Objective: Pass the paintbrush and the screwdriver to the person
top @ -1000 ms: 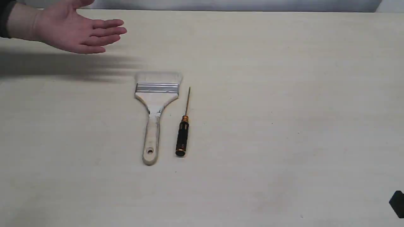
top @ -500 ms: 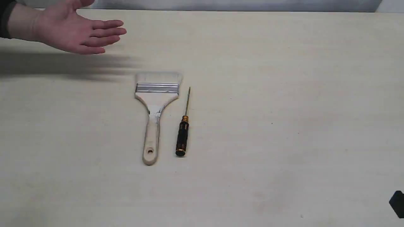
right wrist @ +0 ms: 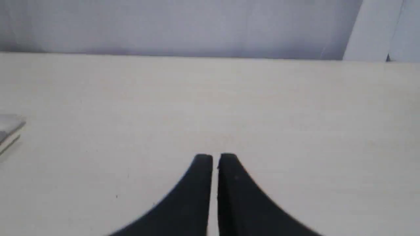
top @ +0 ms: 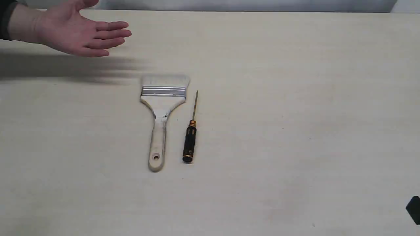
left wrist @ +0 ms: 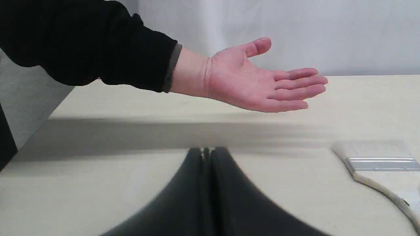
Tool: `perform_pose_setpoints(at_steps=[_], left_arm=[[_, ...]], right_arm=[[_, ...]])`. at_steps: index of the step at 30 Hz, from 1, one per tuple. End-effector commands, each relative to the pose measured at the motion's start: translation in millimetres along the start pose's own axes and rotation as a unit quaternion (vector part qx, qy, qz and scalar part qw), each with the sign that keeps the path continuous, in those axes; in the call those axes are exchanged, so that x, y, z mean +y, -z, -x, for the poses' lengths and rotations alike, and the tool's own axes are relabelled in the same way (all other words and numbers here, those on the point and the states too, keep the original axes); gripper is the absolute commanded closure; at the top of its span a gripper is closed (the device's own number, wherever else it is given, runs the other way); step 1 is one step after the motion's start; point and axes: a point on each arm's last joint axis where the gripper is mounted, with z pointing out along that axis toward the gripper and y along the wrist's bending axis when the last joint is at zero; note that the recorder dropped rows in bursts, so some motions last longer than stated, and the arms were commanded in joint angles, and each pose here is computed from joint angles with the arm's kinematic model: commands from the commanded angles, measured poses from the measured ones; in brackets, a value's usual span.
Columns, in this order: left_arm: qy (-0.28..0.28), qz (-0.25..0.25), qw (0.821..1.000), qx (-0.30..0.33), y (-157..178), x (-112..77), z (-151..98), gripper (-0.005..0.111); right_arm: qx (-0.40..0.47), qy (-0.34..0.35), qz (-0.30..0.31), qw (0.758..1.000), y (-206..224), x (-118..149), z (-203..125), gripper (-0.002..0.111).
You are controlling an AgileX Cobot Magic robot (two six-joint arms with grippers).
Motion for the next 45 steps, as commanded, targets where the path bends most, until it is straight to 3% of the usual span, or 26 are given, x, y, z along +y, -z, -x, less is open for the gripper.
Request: perform_pose_setpoints(at_steps=[1, 5, 17, 20, 26, 29, 33, 40, 45], left_arm=[[0.002, -0.005, 1.0, -0.003, 0, -0.6, 0, 0.107], [0.002, -0.005, 1.0, -0.003, 0, -0.6, 0, 0.107], [0.002, -0.005, 1.0, -0.003, 0, -0.6, 0, 0.107], [0.001, -0.005, 1.0, -0.004, 0, -0.5, 0, 0.107], [0.001, -0.005, 1.0, -0.003, 0, -0.5, 0, 0.107], [0.001, -0.005, 1.0, -0.003, 0, -0.5, 0, 0.107], [0.001, -0.005, 1.0, -0.003, 0, -0.5, 0, 0.107], [0.001, -0.005, 1.0, -0.003, 0, -0.5, 0, 0.107], [0.001, -0.005, 1.0, -0.003, 0, -0.5, 0, 0.107]], right_arm=[[-0.067, 0.001, -0.001, 0.998, 1, 0, 11, 0.104], [-0.143, 0.008, -0.001, 0.99, 4, 0, 25, 0.104], [-0.163, 0.004, 0.0, 0.987, 5, 0, 29, 0.104], [-0.207, -0.004, 0.001, 0.978, 8, 0, 36, 0.104], [-0.302, -0.128, 0.014, 0.944, 17, -4, 52, 0.104], [-0.3, -0.204, 0.021, 0.932, 16, -7, 51, 0.104], [-0.297, -0.325, 0.036, 0.897, 16, -12, 50, 0.104], [-0.275, -0.275, 0.038, 0.921, 14, -7, 47, 0.104], [-0.283, -0.323, 0.052, 0.902, 15, -8, 49, 0.104]])
